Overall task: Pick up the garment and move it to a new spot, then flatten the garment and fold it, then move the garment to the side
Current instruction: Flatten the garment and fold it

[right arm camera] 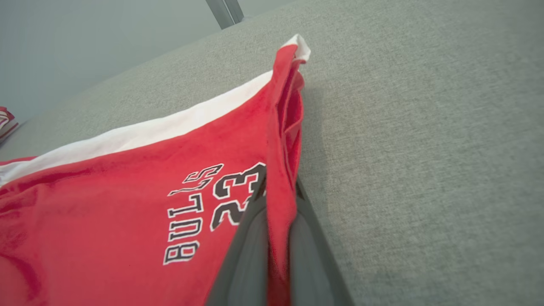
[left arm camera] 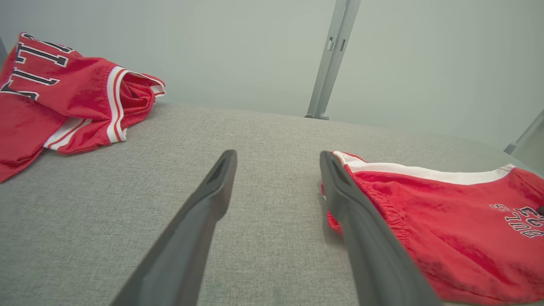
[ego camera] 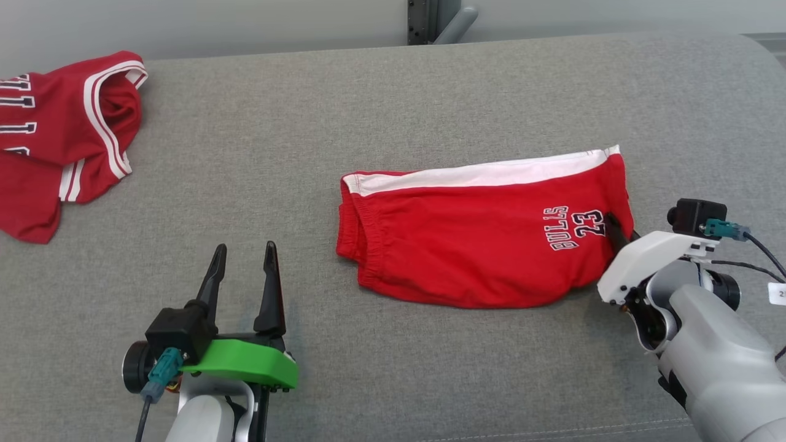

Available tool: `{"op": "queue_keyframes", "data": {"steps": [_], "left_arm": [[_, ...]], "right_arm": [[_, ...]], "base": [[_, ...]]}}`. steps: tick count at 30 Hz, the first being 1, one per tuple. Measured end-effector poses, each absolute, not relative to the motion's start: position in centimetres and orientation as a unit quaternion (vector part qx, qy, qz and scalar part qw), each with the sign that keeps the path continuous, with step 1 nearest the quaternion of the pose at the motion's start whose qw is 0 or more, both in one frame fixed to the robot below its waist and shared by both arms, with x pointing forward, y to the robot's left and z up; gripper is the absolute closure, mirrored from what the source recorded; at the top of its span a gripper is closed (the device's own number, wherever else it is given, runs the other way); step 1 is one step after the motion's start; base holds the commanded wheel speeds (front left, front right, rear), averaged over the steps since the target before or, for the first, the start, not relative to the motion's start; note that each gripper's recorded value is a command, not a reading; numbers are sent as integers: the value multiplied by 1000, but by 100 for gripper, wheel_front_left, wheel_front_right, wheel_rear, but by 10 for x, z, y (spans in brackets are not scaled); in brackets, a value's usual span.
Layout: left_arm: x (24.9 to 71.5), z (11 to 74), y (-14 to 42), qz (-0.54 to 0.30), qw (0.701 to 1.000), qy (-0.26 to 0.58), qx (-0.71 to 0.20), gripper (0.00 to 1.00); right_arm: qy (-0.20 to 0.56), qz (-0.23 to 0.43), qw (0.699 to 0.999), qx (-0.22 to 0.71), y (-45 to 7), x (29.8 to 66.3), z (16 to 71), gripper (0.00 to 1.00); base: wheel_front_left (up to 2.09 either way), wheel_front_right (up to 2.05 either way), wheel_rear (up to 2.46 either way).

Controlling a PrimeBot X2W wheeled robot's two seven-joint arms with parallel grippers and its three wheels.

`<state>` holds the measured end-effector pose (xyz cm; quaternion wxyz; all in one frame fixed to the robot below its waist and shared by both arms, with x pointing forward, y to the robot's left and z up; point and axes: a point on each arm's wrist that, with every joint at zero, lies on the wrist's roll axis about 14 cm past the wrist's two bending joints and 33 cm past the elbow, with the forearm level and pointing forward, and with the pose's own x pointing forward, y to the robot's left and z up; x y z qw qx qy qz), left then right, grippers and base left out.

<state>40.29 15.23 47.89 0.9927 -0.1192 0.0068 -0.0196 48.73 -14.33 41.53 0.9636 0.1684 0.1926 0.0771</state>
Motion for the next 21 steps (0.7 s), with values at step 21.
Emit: {"op": "queue_keyframes", "data": {"steps": [21], "left_arm": [[394, 486, 128, -59, 991, 0, -120, 0]], "right_arm": [[163, 38, 971, 171, -189, 466, 429, 100]], "base": [[0, 0, 0]]}}
